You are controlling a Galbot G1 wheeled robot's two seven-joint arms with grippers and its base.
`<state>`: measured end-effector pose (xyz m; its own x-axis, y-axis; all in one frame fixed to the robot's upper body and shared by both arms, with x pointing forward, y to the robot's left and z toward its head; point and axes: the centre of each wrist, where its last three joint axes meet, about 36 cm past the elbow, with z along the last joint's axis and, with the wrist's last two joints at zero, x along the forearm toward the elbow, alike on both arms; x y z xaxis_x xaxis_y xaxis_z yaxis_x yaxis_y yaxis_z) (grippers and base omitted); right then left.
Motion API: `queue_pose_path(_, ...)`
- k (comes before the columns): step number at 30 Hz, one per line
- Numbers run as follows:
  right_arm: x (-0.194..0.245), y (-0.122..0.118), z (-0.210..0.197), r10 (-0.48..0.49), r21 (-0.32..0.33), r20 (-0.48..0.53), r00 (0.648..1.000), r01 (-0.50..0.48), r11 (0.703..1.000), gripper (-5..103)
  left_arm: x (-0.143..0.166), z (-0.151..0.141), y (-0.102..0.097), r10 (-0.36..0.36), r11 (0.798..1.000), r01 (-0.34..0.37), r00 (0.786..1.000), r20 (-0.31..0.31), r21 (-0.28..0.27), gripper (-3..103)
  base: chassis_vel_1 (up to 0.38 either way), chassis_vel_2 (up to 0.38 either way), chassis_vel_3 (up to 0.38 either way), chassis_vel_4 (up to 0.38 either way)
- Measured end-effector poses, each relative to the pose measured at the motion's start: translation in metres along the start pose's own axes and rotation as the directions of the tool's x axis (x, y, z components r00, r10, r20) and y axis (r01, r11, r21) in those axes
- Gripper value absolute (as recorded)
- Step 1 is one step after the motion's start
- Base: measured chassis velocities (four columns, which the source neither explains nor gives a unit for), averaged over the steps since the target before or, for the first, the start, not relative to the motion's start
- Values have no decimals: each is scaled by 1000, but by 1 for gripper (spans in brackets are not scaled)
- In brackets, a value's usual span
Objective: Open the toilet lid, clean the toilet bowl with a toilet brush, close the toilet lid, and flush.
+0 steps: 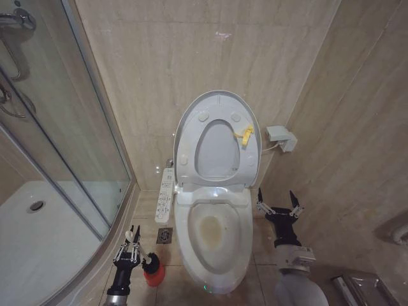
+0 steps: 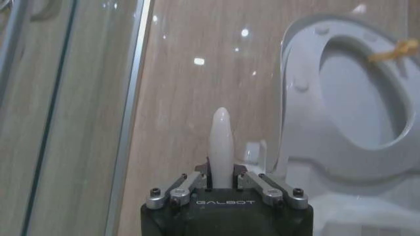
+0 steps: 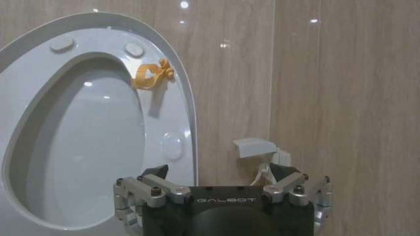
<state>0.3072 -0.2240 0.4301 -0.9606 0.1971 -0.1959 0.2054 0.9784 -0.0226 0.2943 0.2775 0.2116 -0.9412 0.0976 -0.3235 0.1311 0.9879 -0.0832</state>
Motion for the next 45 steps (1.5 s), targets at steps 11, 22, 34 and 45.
queue_pose_path(11, 0, 0, 0, 0, 0, 0, 1000, 0, 1000, 100, -4, 46, 19, -5, 1000, 2, 995, -101, -31, 20, 0, 0, 0, 0)
queue_pose_path(22, 0, 0, 0, 0, 0, 0, 1000, 0, 1000, 100, -10, 62, 21, 19, 999, -24, 991, -134, -32, 20, 0, 0, 0, 0)
queue_pose_path(34, 0, 0, 0, 0, 0, 0, 1000, 0, 1000, 100, -21, 85, 31, 34, 998, -42, 983, -181, -38, 20, 0, 0, 0, 0)
queue_pose_path(45, 0, 0, 0, 0, 0, 0, 1000, 0, 1000, 100, -29, 107, 38, 51, 997, -63, 969, -242, -42, 20, 0, 0, 0, 0)
